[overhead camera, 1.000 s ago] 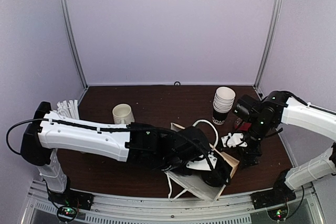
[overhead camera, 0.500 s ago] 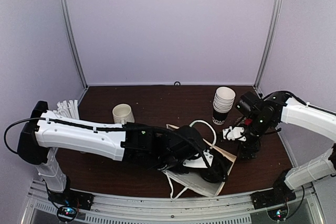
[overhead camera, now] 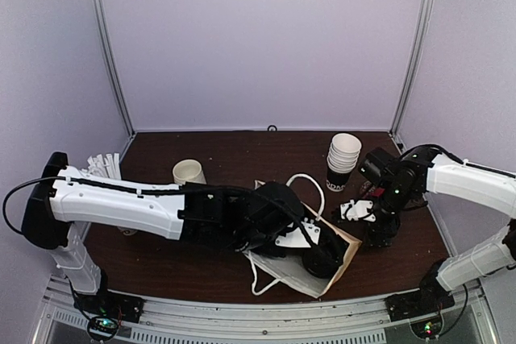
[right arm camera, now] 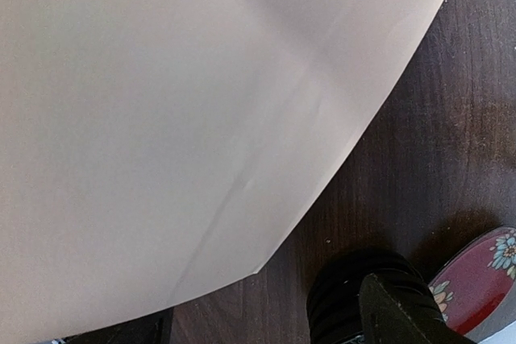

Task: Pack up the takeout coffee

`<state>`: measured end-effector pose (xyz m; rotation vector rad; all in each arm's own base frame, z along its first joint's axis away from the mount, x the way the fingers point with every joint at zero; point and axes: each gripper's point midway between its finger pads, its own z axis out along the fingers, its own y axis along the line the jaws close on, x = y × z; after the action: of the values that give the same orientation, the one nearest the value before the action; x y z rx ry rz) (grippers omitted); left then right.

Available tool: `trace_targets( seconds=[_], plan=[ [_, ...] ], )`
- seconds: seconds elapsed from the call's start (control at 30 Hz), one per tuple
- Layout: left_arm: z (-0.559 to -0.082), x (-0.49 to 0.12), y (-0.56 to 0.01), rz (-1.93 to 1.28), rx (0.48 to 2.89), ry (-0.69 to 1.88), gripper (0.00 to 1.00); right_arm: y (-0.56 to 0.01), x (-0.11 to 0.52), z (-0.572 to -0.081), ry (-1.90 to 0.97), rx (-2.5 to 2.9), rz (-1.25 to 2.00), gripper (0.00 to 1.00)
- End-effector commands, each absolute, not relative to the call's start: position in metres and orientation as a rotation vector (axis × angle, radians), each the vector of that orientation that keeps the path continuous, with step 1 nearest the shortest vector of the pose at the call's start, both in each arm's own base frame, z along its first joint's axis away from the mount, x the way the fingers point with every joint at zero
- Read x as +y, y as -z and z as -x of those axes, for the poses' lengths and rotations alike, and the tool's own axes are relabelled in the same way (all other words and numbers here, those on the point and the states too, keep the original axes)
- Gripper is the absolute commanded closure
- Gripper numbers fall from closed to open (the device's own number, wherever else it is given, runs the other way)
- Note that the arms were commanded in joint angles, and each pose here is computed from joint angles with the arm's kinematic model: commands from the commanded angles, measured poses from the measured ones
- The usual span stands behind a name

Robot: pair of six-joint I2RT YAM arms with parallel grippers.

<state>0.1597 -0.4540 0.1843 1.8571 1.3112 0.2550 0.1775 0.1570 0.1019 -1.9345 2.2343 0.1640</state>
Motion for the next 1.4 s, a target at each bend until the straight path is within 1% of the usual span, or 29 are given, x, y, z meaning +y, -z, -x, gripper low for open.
trace_targets(
  seconds=[0.0,0.43,0.67,1.03,1.2,1.37],
  plan=[
    [-0.166,-0.459,-0.191,-1.817,1.296,-0.195,0.63,-0.102,0.159,-0.179,-0.180,2.227,1.950,0.17],
    [-0.168,-0.461,-0.161,-1.891,1.338,-0.116,0.63,-0.101,0.164,-0.177,-0.222,2.237,1.961,0.17],
    [-0.156,-0.464,-0.155,-1.938,1.333,-0.039,0.64,-0.103,0.167,-0.175,-0.253,2.234,1.964,0.17],
    [-0.162,-0.466,-0.145,-1.939,1.343,-0.079,0.64,-0.103,0.171,-0.164,-0.346,2.221,1.993,0.18],
    [-0.171,-0.465,-0.135,-1.946,1.389,-0.093,0.63,-0.105,0.172,-0.161,-0.371,2.220,2.000,0.18],
    [-0.169,-0.466,-0.129,-1.968,1.464,0.007,0.63,-0.109,0.175,-0.158,-0.413,2.220,1.987,0.18]
  ],
)
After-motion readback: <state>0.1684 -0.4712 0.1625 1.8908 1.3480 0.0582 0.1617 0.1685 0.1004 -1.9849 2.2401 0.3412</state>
